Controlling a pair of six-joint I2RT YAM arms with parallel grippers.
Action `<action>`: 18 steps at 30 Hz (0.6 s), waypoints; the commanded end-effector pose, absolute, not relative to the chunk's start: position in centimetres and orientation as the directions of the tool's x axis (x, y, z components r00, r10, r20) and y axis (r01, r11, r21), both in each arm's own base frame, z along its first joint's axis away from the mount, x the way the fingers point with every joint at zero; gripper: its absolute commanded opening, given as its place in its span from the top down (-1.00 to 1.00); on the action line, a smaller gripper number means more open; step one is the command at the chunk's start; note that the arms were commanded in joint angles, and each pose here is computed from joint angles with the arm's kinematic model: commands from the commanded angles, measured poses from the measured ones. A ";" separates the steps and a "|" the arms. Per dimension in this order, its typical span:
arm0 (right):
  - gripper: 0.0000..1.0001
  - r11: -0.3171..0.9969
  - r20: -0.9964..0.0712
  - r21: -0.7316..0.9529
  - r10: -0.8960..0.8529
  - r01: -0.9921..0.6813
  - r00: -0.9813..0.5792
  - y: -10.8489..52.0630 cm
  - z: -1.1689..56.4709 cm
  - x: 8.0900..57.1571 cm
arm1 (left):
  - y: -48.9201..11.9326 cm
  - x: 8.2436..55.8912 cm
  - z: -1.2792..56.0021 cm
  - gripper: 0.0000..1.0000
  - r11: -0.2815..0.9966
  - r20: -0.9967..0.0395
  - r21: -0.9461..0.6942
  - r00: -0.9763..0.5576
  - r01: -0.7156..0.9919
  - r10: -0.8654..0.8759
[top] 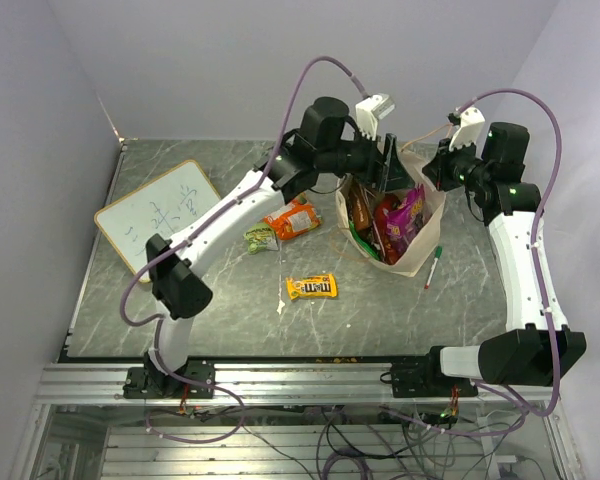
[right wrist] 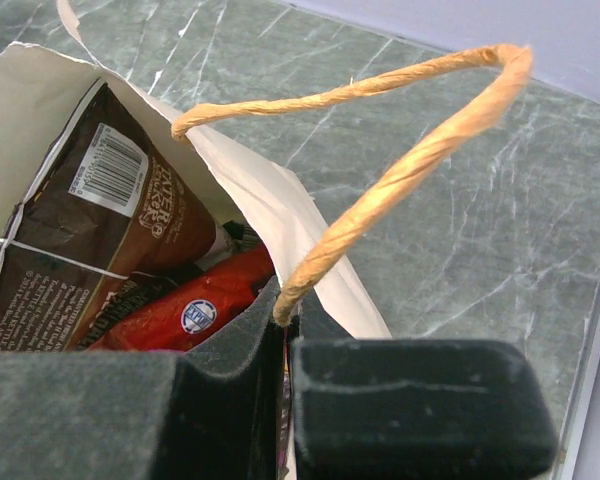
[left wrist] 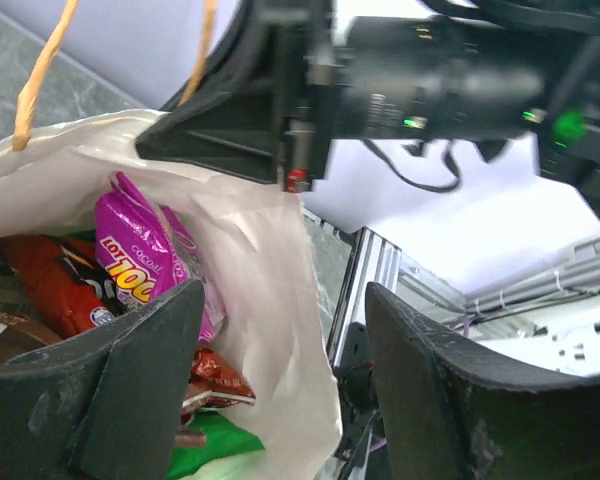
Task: Place the snacks into the paper bag
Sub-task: Pick up the snack from the center of the board.
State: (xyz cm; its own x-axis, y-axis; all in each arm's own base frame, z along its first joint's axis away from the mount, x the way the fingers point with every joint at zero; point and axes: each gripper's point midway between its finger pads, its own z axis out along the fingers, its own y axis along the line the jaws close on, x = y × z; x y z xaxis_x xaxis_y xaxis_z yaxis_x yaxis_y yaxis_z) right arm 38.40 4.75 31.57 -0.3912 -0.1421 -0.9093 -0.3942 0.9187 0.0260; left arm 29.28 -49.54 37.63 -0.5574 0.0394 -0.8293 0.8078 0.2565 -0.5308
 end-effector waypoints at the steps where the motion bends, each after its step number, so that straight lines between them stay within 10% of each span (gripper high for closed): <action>1: 1.00 0.928 -0.943 -0.029 -0.149 -0.372 -0.298 4.3 34.4 39.6 | -47.5 26.5 40.4 -0.55 0.170 -0.918 -0.363 -0.383 0.916 0.103; 18: 1.00 0.927 -0.944 -0.052 -0.168 -0.373 -0.285 4.0 34.7 38.2 | -32.9 28.7 36.9 -0.71 0.458 -0.862 0.312 0.046 0.832 0.505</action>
